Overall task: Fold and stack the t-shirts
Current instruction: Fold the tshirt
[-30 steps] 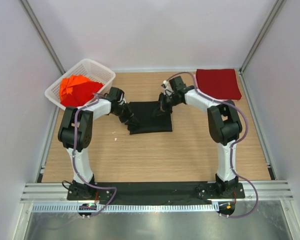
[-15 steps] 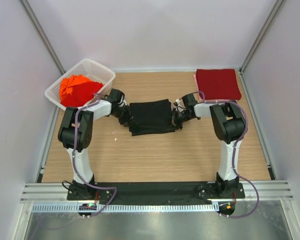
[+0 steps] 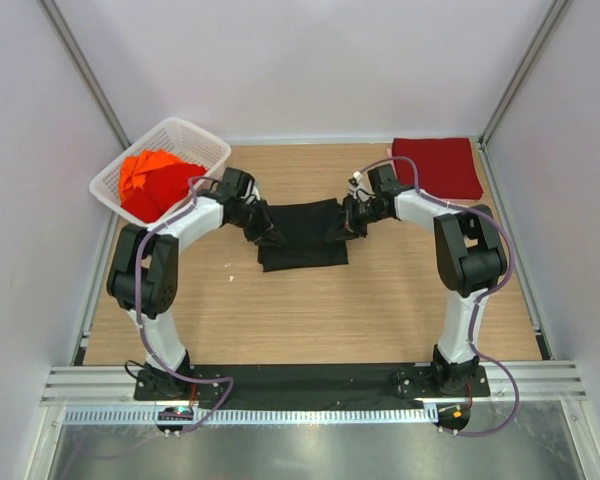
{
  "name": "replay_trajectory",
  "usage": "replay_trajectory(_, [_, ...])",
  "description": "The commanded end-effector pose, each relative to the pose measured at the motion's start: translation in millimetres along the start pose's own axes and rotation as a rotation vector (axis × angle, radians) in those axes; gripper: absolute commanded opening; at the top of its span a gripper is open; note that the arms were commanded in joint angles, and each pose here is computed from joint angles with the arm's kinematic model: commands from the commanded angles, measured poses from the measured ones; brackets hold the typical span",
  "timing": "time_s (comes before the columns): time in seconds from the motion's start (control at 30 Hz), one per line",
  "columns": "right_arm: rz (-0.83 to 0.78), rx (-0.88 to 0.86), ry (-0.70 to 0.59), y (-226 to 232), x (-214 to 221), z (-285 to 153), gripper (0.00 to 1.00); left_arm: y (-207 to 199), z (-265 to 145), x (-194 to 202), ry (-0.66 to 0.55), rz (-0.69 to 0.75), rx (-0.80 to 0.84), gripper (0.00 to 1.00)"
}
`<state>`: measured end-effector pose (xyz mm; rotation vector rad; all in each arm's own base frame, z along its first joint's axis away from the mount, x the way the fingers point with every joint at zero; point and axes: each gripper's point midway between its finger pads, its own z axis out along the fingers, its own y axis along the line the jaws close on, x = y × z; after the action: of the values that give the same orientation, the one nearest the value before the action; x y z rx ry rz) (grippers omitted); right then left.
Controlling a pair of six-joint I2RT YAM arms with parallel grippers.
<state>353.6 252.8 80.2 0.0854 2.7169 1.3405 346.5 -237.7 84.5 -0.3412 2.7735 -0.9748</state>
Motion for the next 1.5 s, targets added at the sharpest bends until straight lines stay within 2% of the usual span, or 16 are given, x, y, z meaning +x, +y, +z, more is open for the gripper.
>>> replay_trajectory(0.0, [0.028, 0.045, 0.014, -26, 0, 5, 0.08, -5, -2, 2, -0.007, -0.010, 0.046, 0.23])
replay_trajectory(0.33, [0.108, 0.212, 0.006, -86, 30, -8, 0.15, 60, 26, 30, 0.065, -0.022, -0.112, 0.22])
replay_trajectory(0.43, [0.056, 0.272, -0.028, -79, 24, -25, 0.21, 71, 24, 35, 0.074, -0.002, -0.154, 0.22])
replay_trajectory(0.53, [-0.006, 0.344, -0.091, -68, 8, -46, 0.27, 60, 15, 37, 0.069, 0.015, -0.126, 0.23])
replay_trajectory(0.63, [-0.054, 0.356, -0.150, -54, -11, -58, 0.45, 40, 7, 39, 0.076, 0.033, -0.061, 0.27])
replay_trajectory(0.67, [-0.057, 0.356, -0.157, -52, -15, -58, 0.57, 31, 1, 39, 0.073, 0.036, -0.035, 0.28])
replay_trajectory(0.77, [-0.097, 0.334, -0.171, -41, -37, -56, 0.65, 16, -11, 42, 0.079, 0.028, 0.009, 0.29])
replay_trajectory(0.8, [-0.113, 0.337, -0.184, -41, -49, -54, 0.73, 12, -16, 43, 0.076, 0.031, 0.019, 0.29])
replay_trajectory(0.9, [-0.167, 0.326, -0.223, -37, -77, -46, 0.82, -2, -35, 46, 0.063, 0.045, 0.046, 0.31])
replay_trajectory(1.0, [-0.207, 0.307, -0.248, -33, -104, -37, 0.84, -8, -50, 54, 0.063, 0.042, 0.054, 0.31])
replay_trajectory(1.17, [-0.218, 0.269, -0.231, -45, -124, -12, 0.82, -12, -71, 67, 0.056, 0.029, 0.059, 0.31])
replay_trajectory(1.47, [-0.251, 0.238, -0.141, -60, -107, 13, 0.70, -2, -90, 86, 0.041, 0.022, 0.040, 0.32])
